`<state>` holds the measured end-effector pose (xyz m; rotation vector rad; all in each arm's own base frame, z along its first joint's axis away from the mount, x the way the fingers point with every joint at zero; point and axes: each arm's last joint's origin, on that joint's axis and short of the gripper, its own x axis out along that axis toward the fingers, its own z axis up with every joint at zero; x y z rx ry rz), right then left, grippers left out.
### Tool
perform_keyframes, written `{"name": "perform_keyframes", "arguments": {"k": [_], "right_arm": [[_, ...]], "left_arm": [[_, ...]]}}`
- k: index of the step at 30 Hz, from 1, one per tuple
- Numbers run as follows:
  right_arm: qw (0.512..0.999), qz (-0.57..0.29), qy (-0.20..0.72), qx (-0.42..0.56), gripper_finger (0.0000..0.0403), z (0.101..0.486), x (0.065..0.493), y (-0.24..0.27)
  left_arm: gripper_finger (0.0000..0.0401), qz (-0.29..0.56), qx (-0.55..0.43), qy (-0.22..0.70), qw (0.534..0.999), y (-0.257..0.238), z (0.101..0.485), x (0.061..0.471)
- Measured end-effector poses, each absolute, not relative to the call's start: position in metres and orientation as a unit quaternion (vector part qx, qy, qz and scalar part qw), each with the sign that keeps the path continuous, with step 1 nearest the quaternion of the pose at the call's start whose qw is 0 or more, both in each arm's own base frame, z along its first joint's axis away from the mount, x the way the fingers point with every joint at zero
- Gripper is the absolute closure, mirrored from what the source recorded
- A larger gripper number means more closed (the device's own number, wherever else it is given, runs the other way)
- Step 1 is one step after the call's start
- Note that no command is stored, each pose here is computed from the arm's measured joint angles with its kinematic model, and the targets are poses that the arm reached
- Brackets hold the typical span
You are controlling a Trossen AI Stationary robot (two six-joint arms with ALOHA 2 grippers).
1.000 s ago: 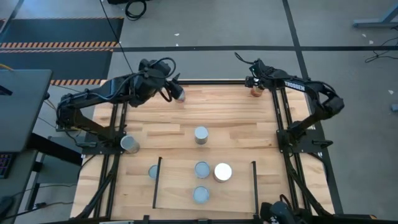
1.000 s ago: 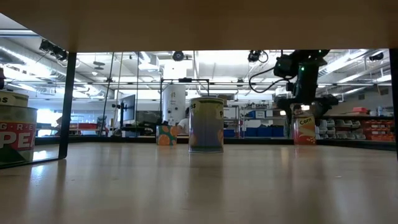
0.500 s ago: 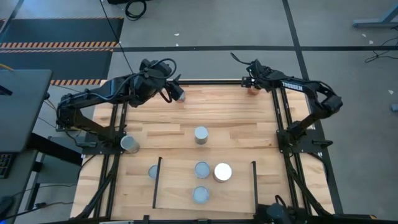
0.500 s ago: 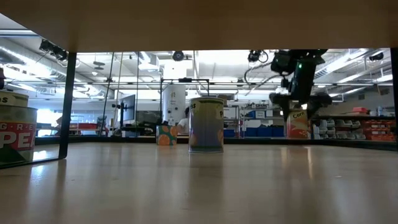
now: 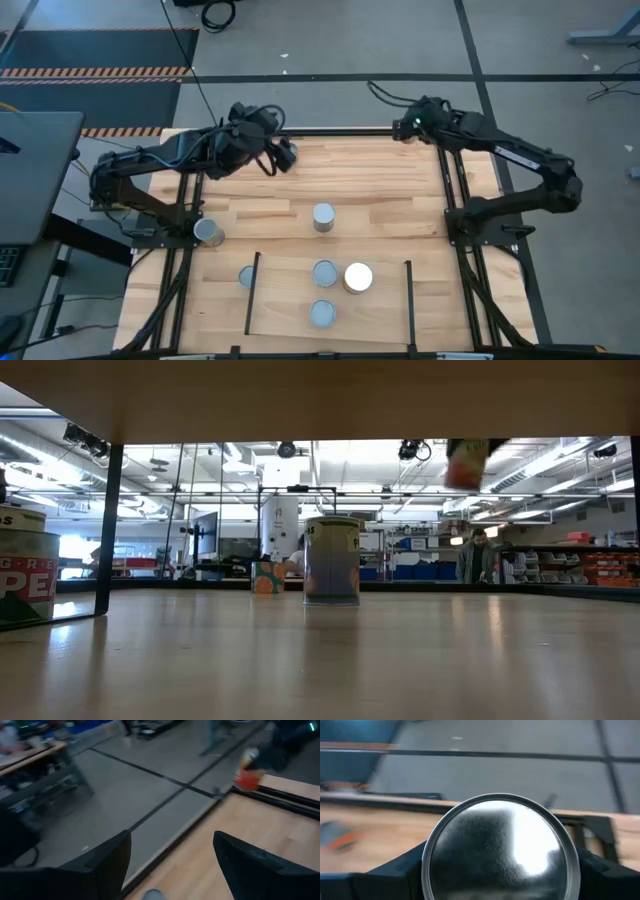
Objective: Pick and place cans onto a shelf
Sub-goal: Put the canned corn on the shelf
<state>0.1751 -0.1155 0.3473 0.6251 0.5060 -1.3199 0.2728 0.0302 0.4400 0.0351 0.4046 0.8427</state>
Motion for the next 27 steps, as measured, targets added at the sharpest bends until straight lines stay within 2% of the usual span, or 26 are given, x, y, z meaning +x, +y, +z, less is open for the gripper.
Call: {"name": "perform_keyframes", "arguments": {"k": [6, 13, 18, 23, 27], "right_arm": [[0.796, -0.488, 0.225, 0.278, 0.0092, 0.384, 0.19, -0.051], [0.869, -0.327, 0.236, 0.286, 0.0092, 0.418, 0.217, 0.033], [0.93, -0.197, 0.239, 0.198, 0.0092, 0.442, 0.237, 0.106], [0.948, -0.112, 0.232, 0.187, 0.0092, 0.452, 0.256, 0.177], [0.951, -0.08, 0.234, 0.187, 0.0092, 0.453, 0.269, 0.212]], "left_arm": [[0.0115, 0.325, 0.009, 0.207, 0.923, 0.001, 0.438, 0.275], [0.0115, 0.272, -0.032, 0.236, 0.932, -0.043, 0.428, 0.265], [0.0115, 0.233, -0.038, 0.252, 0.939, -0.075, 0.423, 0.255], [0.0115, 0.207, -0.017, 0.27, 0.94, -0.101, 0.405, 0.252], [0.0115, 0.196, -0.032, 0.283, 0.938, -0.117, 0.387, 0.247]]}}
